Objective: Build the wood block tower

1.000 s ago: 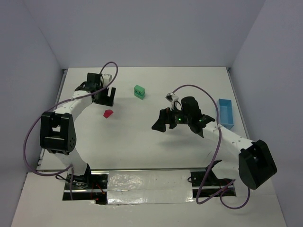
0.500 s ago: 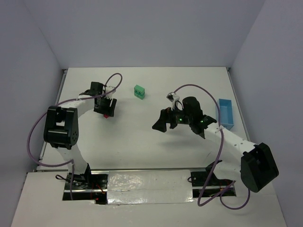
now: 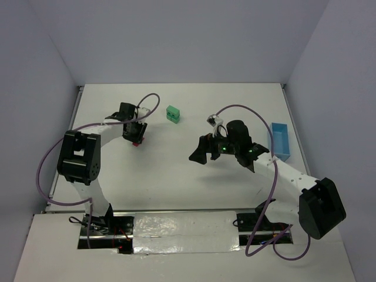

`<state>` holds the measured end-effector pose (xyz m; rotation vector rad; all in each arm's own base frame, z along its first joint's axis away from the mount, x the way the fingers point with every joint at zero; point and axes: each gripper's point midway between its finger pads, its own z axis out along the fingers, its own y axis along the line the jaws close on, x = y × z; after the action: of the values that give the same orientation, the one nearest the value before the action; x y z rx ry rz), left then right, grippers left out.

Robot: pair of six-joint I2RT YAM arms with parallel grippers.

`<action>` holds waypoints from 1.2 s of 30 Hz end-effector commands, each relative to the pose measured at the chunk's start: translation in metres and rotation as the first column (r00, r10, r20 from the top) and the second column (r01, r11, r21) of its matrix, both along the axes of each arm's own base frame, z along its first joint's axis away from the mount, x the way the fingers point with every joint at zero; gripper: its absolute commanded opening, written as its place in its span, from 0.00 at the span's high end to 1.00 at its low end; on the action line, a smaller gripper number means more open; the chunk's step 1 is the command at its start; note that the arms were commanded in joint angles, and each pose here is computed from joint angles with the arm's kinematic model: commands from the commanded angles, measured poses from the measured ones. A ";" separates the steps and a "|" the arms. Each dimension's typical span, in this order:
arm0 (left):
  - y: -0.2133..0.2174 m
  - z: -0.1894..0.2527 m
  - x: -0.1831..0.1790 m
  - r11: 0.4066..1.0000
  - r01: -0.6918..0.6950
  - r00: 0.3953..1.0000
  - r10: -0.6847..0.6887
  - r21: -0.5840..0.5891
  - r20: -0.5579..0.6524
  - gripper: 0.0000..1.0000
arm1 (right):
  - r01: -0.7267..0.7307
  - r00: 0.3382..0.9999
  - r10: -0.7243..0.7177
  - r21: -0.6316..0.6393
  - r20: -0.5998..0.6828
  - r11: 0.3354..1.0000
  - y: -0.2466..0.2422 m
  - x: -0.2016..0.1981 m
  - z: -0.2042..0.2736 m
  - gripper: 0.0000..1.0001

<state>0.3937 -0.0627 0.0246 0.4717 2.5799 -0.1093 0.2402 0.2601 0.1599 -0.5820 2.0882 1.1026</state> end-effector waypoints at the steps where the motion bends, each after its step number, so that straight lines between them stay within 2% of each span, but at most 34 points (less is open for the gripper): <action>1: -0.032 0.001 -0.008 0.989 0.148 0.989 -0.148 0.018 0.026 0.81 | 0.012 0.997 -0.013 0.015 0.070 1.000 -0.002 0.002 0.012 0.00; 2: -0.042 0.009 -0.009 0.983 0.183 0.982 -0.183 0.003 0.053 0.85 | 0.024 0.997 -0.025 0.019 0.079 1.000 -0.004 0.004 0.014 0.00; 3: -0.057 0.012 -0.015 0.969 0.248 0.967 -0.247 0.001 0.064 0.95 | 0.038 0.994 -0.041 0.031 0.099 0.999 -0.006 0.003 0.021 0.00; 4: -0.067 0.019 -0.017 0.957 0.291 0.954 -0.289 -0.010 0.085 1.00 | 0.068 0.991 -0.071 0.033 0.115 0.997 -0.010 0.006 0.021 0.00; 5: -0.077 0.035 -0.020 0.941 0.337 0.935 -0.331 -0.028 0.127 1.00 | 0.079 0.988 -0.084 0.042 0.131 0.996 -0.013 0.006 0.025 0.00; 6: -0.100 0.045 -0.032 0.890 0.447 0.890 -0.431 -0.089 0.151 1.00 | 0.097 0.981 -0.107 0.070 0.162 0.993 -0.018 0.007 0.036 0.00; 8: -0.123 0.077 -0.046 0.821 0.552 0.827 -0.515 -0.148 0.225 1.00 | 0.091 0.975 -0.110 0.104 0.195 0.990 -0.022 0.003 0.042 0.00; 9: -0.140 0.091 -0.063 0.749 0.630 0.774 -0.583 -0.206 0.245 1.00 | 0.081 0.967 -0.109 0.130 0.230 0.988 -0.025 0.000 0.052 0.00; 11: -0.154 0.116 -0.082 0.677 0.695 0.718 -0.636 -0.241 0.283 0.99 | 0.019 0.961 -0.063 0.162 0.268 0.987 -0.023 -0.011 0.060 0.00; 12: -0.167 0.128 -0.104 0.599 0.751 0.660 -0.698 -0.278 0.277 0.98 | -0.006 0.955 -0.047 0.176 0.293 0.984 -0.023 -0.016 0.066 0.00; 14: -0.180 0.141 -0.128 0.535 0.793 0.605 -0.749 -0.292 0.271 0.97 | -0.098 0.945 0.029 0.196 0.327 0.976 -0.017 -0.030 0.074 0.00; 15: -0.194 0.146 -0.148 0.480 0.829 0.550 -0.792 -0.288 0.264 0.98 | -0.131 0.937 0.055 0.203 0.344 0.970 -0.016 -0.035 0.077 0.01; 16: -0.196 0.143 -0.166 0.464 0.832 0.535 -0.816 -0.303 0.220 0.98 | -0.164 0.928 0.079 0.208 0.364 0.964 -0.014 -0.039 0.081 0.02; 17: -0.204 0.144 -0.187 0.421 0.854 0.491 -0.846 -0.305 0.209 0.99 | -0.215 0.919 0.124 0.212 0.374 0.953 -0.012 -0.047 0.083 0.03; 18: -0.205 0.143 -0.198 0.413 0.854 0.485 -0.853 -0.317 0.196 0.99 | -0.240 0.912 0.144 0.215 0.383 0.947 -0.011 -0.051 0.083 0.04; 21: -0.216 0.152 -0.232 0.334 0.876 0.424 -0.877 -0.349 0.225 0.99 | -0.353 0.882 0.243 0.227 0.403 0.907 -0.003 -0.068 0.087 0.12; 26: -0.224 0.179 -0.253 0.274 0.911 0.369 -0.874 -0.307 0.317 0.99 | -0.433 0.839 0.345 0.132 0.421 0.892 0.021 -0.087 0.074 0.15; 27: -0.223 0.183 -0.252 0.280 0.913 0.373 -0.868 -0.297 0.328 0.99 | -0.414 0.823 0.336 0.079 0.458 0.907 0.026 -0.080 0.072 0.16; 29: -0.220 0.192 -0.248 0.308 0.915 0.388 -0.847 -0.260 0.362 0.98 | -0.460 0.802 0.397 0.036 0.446 0.887 0.038 -0.096 0.062 0.20; 34: -0.215 0.203 -0.254 0.296 0.924 0.375 -0.830 -0.242 0.413 0.97 | -0.429 0.777 0.368 0.002 0.512 0.903 0.046 -0.093 0.063 0.31; 36: -0.214 0.202 -0.257 0.290 0.924 0.372 -0.835 -0.250 0.406 0.97 | -0.421 0.770 0.354 0.006 0.531 0.907 0.046 -0.094 0.065 0.32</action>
<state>0.1425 -0.2746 0.2250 1.6085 1.6670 -0.9350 0.1329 0.3030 0.2037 -1.1741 1.5473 1.2287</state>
